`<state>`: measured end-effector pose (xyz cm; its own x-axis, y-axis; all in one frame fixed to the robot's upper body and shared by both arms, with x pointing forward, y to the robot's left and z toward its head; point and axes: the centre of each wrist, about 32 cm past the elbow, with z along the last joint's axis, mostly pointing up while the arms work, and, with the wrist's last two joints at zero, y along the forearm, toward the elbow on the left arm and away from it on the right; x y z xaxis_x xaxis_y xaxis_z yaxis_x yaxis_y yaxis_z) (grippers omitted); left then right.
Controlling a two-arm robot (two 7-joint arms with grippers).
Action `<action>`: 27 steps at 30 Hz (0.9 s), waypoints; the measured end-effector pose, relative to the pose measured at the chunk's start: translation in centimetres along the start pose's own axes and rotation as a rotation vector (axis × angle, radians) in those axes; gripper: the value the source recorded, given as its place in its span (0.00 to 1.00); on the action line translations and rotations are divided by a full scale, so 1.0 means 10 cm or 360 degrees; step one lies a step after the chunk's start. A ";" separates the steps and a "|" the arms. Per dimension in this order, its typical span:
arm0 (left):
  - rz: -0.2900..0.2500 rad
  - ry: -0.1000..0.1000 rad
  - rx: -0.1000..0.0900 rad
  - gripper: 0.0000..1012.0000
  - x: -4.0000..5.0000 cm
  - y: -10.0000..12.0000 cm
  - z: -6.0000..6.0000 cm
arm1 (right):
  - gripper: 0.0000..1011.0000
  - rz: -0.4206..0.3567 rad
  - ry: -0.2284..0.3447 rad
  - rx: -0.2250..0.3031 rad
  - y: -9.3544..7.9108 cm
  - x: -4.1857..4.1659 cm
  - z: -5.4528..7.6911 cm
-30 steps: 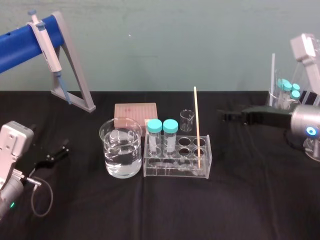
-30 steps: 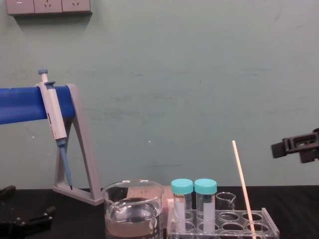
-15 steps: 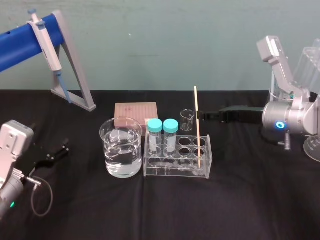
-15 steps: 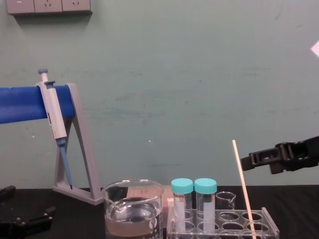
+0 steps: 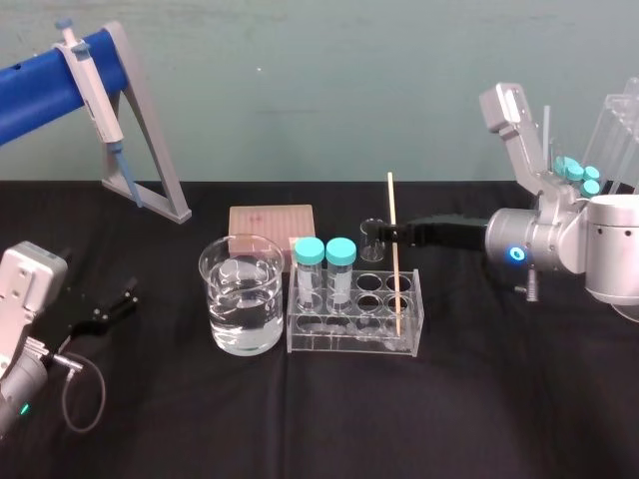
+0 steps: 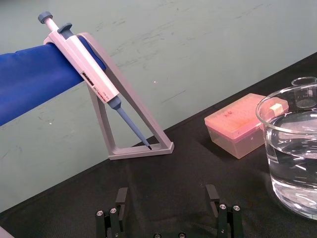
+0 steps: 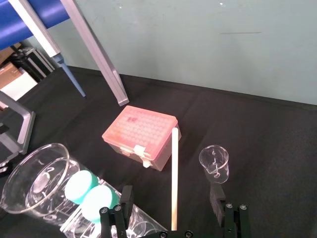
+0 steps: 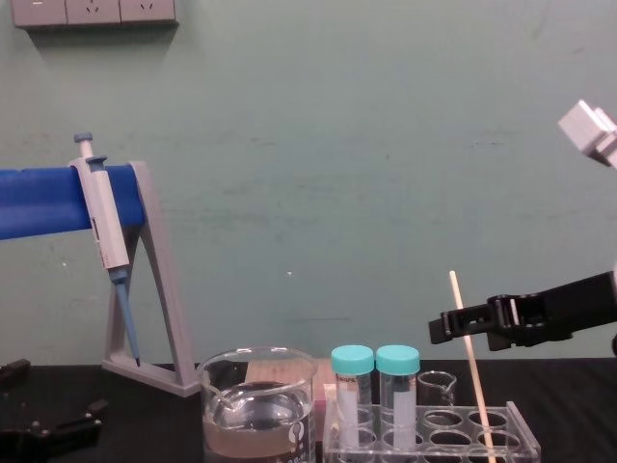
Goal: Hold the thermometer with one hand and immerse one end into the beaker, then reinsert it into the test tube rack.
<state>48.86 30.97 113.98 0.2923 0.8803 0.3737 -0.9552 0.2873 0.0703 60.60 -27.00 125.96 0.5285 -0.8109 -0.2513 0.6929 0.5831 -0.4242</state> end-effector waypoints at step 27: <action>0.0000 0.0000 0.0000 0.99 0.000 0.00 0.00 | 0.36 -0.0024 0.0019 -0.0002 0.19 -0.061 0.01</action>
<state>48.86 30.97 113.98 0.2923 0.8803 0.3738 -0.9553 0.2873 0.0703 61.65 -25.38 125.38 0.5120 -0.8202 -0.2552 0.7003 0.5706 -0.4289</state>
